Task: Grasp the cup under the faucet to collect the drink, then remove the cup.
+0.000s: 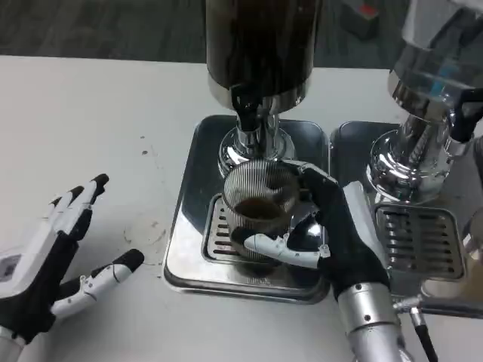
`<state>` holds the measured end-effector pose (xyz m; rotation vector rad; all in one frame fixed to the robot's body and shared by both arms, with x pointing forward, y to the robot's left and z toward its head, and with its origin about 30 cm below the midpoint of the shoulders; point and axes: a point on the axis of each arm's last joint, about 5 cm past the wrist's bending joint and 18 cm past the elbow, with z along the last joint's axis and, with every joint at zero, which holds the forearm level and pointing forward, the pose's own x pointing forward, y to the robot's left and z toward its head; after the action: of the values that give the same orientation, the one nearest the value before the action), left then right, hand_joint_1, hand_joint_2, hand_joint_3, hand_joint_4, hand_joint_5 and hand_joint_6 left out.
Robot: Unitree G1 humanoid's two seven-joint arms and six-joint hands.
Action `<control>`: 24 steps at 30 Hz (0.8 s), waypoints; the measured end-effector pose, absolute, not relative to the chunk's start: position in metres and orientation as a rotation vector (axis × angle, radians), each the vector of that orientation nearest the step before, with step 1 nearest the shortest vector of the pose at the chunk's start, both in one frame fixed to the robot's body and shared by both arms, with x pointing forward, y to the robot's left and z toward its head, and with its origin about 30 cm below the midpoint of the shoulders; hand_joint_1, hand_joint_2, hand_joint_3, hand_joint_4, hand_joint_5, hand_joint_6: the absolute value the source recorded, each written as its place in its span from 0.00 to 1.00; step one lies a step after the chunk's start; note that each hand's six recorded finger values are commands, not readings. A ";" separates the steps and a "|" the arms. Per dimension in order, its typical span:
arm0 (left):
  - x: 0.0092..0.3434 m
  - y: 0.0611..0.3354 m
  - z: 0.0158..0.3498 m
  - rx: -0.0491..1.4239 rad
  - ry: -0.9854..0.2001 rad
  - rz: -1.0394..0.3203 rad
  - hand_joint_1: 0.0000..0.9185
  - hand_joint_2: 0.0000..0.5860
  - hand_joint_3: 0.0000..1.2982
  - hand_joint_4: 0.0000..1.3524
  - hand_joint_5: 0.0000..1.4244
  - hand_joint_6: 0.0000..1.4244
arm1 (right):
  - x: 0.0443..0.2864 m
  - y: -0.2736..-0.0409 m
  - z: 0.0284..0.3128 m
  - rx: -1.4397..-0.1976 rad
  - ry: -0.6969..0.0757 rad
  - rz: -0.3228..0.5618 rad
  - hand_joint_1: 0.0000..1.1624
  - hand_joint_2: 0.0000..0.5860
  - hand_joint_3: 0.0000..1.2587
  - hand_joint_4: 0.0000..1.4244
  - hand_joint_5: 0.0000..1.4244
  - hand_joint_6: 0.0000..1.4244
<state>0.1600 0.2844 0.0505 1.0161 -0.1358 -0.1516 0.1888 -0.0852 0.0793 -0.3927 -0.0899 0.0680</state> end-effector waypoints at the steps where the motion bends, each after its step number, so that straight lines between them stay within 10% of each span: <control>1: 0.160 0.284 0.051 1.019 -0.141 -0.155 0.00 0.28 0.00 0.00 0.00 0.00 | 0.188 -0.086 0.080 -0.392 -0.091 0.068 0.97 0.30 0.42 0.43 0.53 0.69; 24: 0.111 0.280 0.054 1.215 -0.163 -0.139 0.00 0.25 0.00 0.00 0.00 0.00 | 0.156 -0.101 0.090 -0.410 -0.126 0.162 0.96 0.31 0.42 0.43 0.53 0.70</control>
<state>0.1113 0.2802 0.0542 1.2147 -0.1633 -0.1391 0.1559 -0.1012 0.0898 -0.4104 -0.1259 0.1621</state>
